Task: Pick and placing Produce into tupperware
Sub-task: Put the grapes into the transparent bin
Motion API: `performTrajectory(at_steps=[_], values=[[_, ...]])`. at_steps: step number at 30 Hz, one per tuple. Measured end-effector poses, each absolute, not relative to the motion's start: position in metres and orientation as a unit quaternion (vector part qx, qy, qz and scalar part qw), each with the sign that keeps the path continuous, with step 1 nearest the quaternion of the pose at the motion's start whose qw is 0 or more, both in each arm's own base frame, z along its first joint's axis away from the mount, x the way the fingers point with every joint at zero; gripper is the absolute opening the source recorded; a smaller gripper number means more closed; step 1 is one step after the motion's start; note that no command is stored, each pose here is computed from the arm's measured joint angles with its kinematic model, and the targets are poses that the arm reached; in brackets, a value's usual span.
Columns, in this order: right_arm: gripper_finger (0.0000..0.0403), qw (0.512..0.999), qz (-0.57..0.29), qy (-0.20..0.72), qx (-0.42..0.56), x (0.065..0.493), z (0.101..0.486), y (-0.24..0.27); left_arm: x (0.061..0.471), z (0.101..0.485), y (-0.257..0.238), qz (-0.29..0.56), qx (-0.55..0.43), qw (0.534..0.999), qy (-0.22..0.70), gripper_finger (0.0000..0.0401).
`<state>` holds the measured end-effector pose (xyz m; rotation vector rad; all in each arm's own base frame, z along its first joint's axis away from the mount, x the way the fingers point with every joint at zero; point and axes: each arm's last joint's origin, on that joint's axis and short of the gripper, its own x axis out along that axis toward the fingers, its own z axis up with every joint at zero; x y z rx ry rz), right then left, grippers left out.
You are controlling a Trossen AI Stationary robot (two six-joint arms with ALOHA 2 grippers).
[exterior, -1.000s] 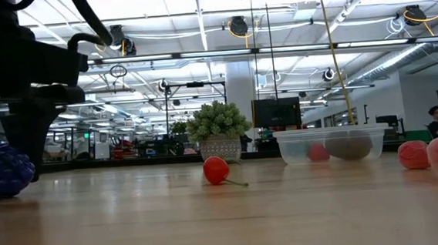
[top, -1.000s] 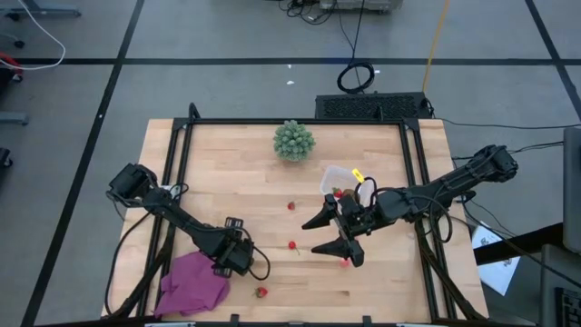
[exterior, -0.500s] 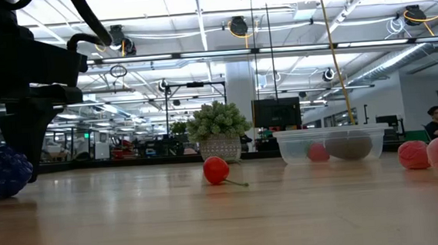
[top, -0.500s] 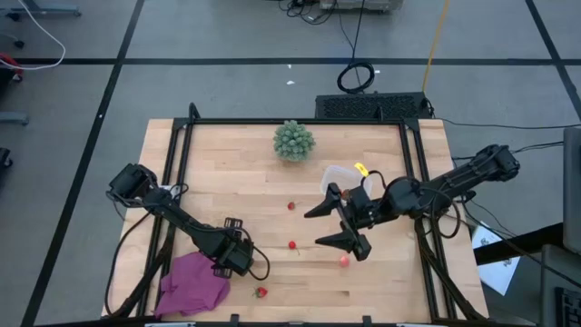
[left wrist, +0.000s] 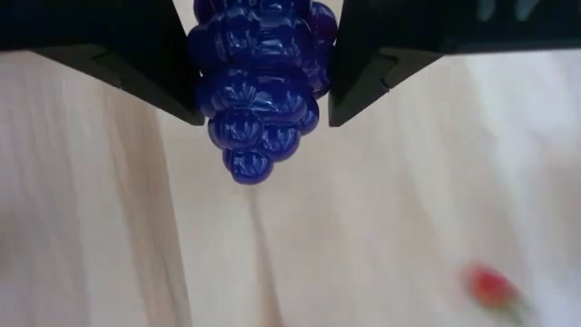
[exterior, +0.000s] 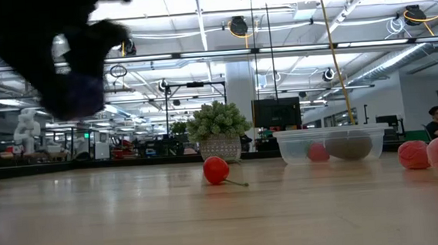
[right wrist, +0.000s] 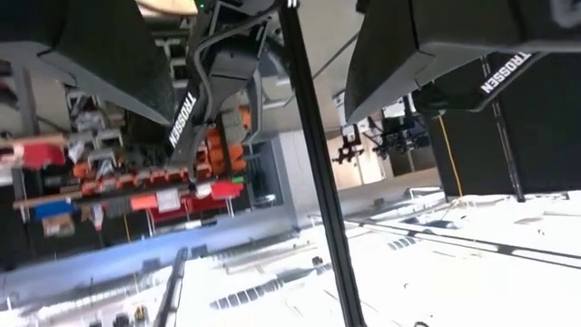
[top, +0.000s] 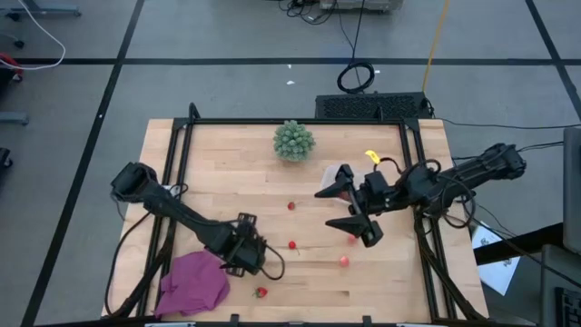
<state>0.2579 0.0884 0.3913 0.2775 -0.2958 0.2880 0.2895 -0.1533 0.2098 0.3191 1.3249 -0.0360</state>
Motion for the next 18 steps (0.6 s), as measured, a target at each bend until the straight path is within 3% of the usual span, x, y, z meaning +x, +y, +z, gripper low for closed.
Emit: performTrajectory(at_steps=[9,18], values=[[0.0311,0.965,0.138,-0.196,0.106,0.234,0.412,0.080,0.340,0.261,-0.108,0.025,0.198,0.834,0.515,0.0237],[0.0311,0.960,0.135,-0.227,0.094,0.216,0.425,0.074,0.391,0.285,-0.047,0.023,0.154,0.923,0.353,0.0239]])
